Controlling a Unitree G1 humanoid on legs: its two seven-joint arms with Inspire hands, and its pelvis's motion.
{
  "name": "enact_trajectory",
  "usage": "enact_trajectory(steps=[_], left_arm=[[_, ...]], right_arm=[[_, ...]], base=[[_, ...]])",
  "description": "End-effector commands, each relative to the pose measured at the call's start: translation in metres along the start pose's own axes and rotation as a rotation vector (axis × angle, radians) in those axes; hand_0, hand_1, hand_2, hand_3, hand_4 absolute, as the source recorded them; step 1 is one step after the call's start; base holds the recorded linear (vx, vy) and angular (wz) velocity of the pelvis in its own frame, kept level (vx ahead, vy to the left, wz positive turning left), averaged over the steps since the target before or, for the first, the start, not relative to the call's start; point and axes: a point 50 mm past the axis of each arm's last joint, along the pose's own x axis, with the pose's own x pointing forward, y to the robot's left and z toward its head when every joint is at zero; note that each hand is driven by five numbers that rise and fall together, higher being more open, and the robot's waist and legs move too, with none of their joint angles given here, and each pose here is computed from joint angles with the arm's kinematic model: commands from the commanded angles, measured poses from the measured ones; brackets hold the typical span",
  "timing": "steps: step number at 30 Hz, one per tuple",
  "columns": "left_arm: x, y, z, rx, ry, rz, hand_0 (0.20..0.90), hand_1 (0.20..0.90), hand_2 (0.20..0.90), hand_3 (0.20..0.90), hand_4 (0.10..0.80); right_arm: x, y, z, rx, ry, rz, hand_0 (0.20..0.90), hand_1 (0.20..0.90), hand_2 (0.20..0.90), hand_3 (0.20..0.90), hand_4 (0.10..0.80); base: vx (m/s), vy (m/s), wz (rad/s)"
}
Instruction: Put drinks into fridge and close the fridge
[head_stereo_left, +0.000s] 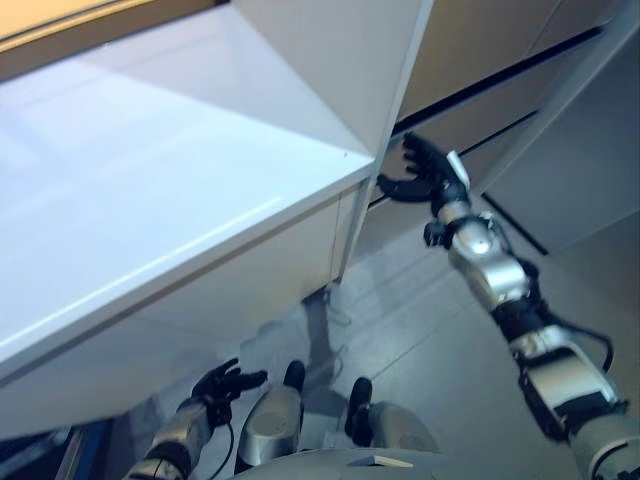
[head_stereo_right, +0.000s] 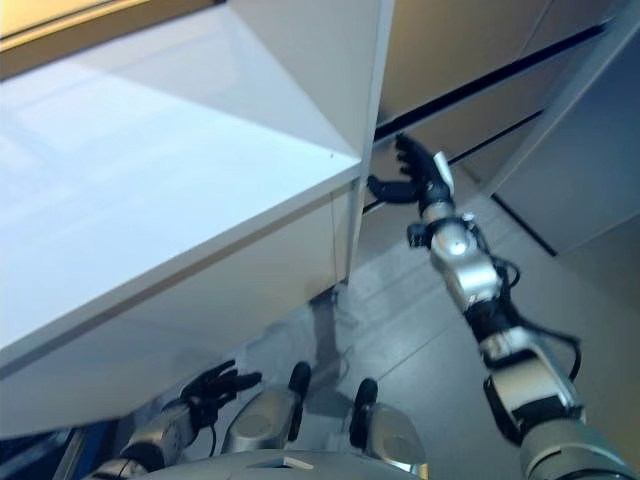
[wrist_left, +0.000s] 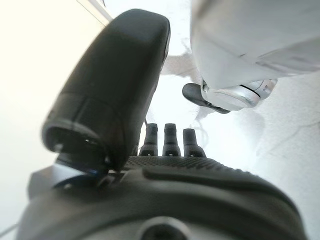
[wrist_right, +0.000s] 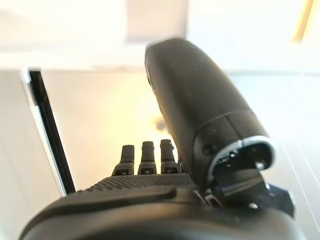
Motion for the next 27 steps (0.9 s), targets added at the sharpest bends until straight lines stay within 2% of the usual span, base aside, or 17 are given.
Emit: enact_trajectory(steps=[1,2,3,5,9,11,13,15,20,27], left_arm=[[-0.004,0.013,0.002,-0.018,-0.063,0.034,0.900,0.900,0.900,0.900,0.800],[-0.005,0.015,0.000,-0.032,-0.062,0.034,0.900,0.900,0.900,0.900,0.800],[-0.006,0.019,-0.003,-0.024,-0.043,0.041,0.900,0.900,0.900,0.900,0.800],[-0.005,0.021,-0.006,-0.021,-0.029,0.041,0.900,0.900,0.900,0.900,0.800],[-0.004,0.024,-0.007,0.031,-0.023,0.003,0.900,0.900,0.900,0.900,0.800],[-0.003,0.023,-0.011,0.047,-0.014,-0.006,0.900,0.900,0.900,0.900,0.800],[-0.003,0.019,-0.017,0.063,-0.011,-0.027,0.900,0.900,0.900,0.900,0.800],[-0.002,0.016,-0.020,0.080,-0.008,-0.032,0.900,0.900,0.900,0.900,0.800],[-0.003,0.012,-0.032,0.115,0.022,-0.030,0.900,0.900,0.900,0.900,0.800],[-0.003,0.007,-0.036,0.094,0.033,-0.023,0.900,0.900,0.900,0.900,0.800]], right_arm=[[-0.033,-0.026,-0.032,-0.031,0.044,-0.077,0.900,0.900,0.900,0.900,0.800],[-0.044,-0.030,-0.050,-0.020,0.107,-0.100,0.900,0.900,0.900,0.900,0.800],[-0.067,-0.034,-0.086,-0.009,0.256,-0.161,0.900,0.900,0.900,0.900,0.800],[-0.088,-0.034,-0.113,-0.043,0.386,-0.186,0.900,0.900,0.900,0.900,0.800],[-0.155,-0.043,-0.181,-0.001,0.735,-0.267,0.900,0.900,0.900,0.900,0.800],[-0.182,-0.042,-0.200,0.008,0.857,-0.285,0.900,0.900,0.900,0.900,0.800],[-0.231,-0.030,-0.227,0.049,1.135,-0.247,0.900,0.900,0.900,0.900,0.800],[-0.248,-0.022,-0.234,0.042,1.230,-0.191,0.900,0.900,0.900,0.900,0.800],[-0.258,-0.010,-0.239,0.079,1.308,-0.166,0.900,0.900,0.900,0.900,0.800],[-0.249,-0.005,-0.238,0.047,1.275,-0.079,0.900,0.900,0.900,0.900,0.800]], base=[[-0.039,-0.075,-0.20],[-0.058,-0.098,-0.28],[-0.067,-0.091,-0.38],[-0.089,-0.104,-0.41],[-0.081,-0.100,-0.23],[-0.064,-0.060,-0.16],[-0.064,-0.067,-0.03],[-0.040,-0.044,-0.07],[-0.009,-0.032,-0.11],[-0.017,-0.009,0.00]])
